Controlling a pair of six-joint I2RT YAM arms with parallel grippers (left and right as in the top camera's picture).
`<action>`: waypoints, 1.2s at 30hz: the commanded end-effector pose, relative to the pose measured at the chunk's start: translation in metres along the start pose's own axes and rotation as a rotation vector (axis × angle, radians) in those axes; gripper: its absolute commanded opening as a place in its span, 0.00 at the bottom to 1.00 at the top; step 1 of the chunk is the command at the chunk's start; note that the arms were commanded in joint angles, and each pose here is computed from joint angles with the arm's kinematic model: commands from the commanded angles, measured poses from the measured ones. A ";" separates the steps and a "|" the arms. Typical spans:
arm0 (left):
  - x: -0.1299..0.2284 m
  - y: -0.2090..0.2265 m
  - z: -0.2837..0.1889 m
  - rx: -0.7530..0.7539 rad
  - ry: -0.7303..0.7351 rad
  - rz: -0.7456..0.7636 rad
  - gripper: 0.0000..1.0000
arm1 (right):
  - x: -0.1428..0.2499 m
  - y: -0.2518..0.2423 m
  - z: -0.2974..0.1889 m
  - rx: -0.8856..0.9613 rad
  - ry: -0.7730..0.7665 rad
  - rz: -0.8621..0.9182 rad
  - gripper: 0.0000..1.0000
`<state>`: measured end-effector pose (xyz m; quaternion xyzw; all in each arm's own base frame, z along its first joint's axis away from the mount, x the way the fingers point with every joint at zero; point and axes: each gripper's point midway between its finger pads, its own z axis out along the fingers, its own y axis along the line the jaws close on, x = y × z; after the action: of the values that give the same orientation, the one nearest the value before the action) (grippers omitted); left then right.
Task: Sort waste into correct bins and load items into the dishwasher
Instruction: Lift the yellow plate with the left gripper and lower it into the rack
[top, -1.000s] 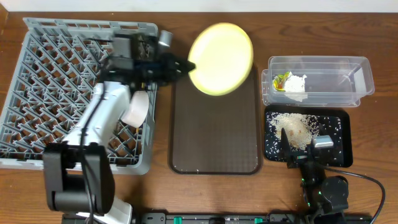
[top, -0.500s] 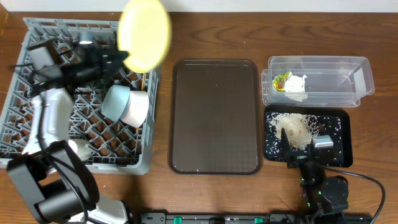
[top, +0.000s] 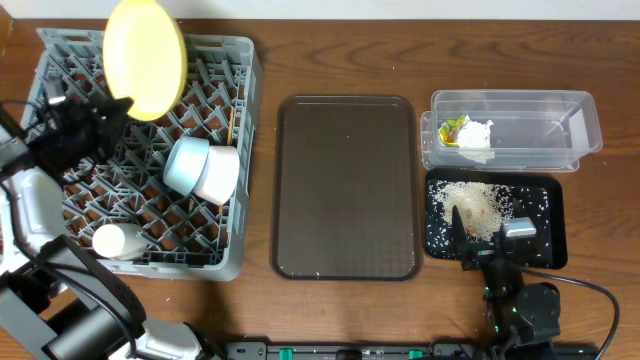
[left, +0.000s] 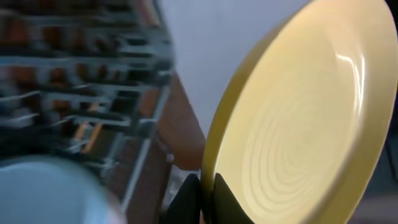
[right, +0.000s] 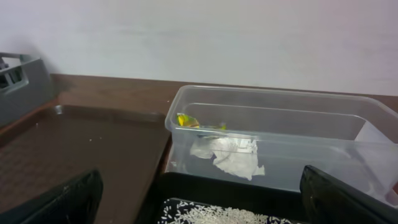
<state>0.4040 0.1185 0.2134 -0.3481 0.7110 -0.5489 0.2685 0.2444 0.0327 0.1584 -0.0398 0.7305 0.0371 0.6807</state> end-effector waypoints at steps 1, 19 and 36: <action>-0.008 0.002 -0.014 -0.112 -0.113 0.046 0.08 | 0.001 -0.002 0.000 0.010 0.001 -0.010 0.99; -0.017 0.046 -0.119 -0.575 -0.473 0.027 0.08 | 0.001 -0.002 0.000 0.010 0.001 -0.010 0.99; -0.031 0.077 -0.166 -0.744 -0.623 -0.038 0.08 | 0.001 -0.002 0.000 0.010 0.001 -0.010 0.99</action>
<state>0.2891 0.2453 0.1890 -0.5734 0.7350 -0.1657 0.3217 0.2444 0.0327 0.1584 -0.0398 0.7305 0.0371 0.6807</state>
